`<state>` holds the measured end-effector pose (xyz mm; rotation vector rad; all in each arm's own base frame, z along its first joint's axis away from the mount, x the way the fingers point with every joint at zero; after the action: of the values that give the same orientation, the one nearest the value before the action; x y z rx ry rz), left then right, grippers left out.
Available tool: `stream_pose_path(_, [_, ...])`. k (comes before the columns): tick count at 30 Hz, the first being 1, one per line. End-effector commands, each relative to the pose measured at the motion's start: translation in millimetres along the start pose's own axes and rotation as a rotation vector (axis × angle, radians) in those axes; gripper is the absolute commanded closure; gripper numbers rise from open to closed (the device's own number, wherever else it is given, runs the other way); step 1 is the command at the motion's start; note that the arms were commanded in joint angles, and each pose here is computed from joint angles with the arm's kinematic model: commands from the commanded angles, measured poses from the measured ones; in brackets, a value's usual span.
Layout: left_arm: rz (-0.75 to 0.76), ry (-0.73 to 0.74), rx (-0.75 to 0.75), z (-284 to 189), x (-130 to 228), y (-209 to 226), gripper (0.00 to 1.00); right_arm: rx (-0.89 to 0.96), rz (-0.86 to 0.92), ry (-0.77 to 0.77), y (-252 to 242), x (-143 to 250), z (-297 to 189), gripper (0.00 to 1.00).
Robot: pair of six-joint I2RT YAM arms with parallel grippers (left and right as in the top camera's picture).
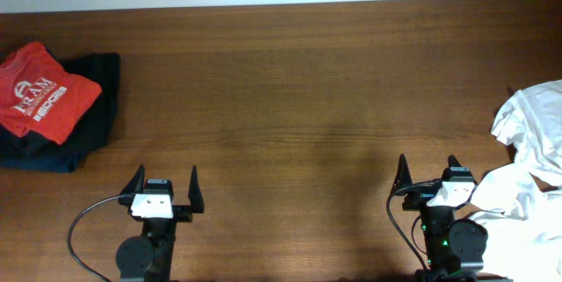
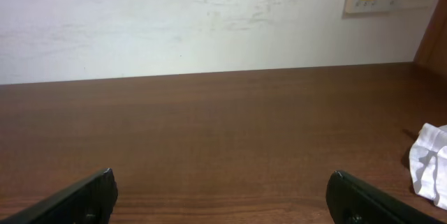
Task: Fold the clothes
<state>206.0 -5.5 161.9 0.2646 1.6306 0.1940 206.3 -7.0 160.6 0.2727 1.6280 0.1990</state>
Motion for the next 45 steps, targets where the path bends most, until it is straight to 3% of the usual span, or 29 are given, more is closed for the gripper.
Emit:
stream_pose_path(1, [0.016, 0.002, -0.002, 0.2, 2.3, -0.7, 0.01, 0.012, 0.007, 0.002, -1.7, 2.1, 0.0, 0.01])
stream_pose_path(34, [0.016, 0.003, -0.003, 0.2, 2.5, -0.6, 0.01, 0.007, 0.007, 0.004, -1.0, 2.3, 0.0, 0.01])
stream_pose_path(39, [-0.053, -0.003, -0.006, -0.1, 0.2, 0.3, 0.01, -0.013, 0.113, 0.020, 4.3, -4.1, -3.0, 0.01])
stream_pose_path(41, [-0.053, -0.004, -0.005, -1.0, -10.7, 3.3, 0.01, 0.009, 0.070, 0.080, 8.1, -17.5, -10.1, 0.01])
stream_pose_path(45, [-0.055, 0.168, 0.042, 12.0, -41.7, 12.8, 0.01, 0.152, 0.019, 0.289, 8.6, -52.2, -5.3, 0.01])
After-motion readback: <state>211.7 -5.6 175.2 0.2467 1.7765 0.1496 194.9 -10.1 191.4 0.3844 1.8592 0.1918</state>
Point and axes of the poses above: each gripper's point midway between its finger pads, its own z axis out along the fingers, its own y axis along the line the jaws close on, x = y × z, the point moved 4 cm from there along -z, back along the fingers, and after that the axes turned 14 degrees about z, right-handed, at the moved point
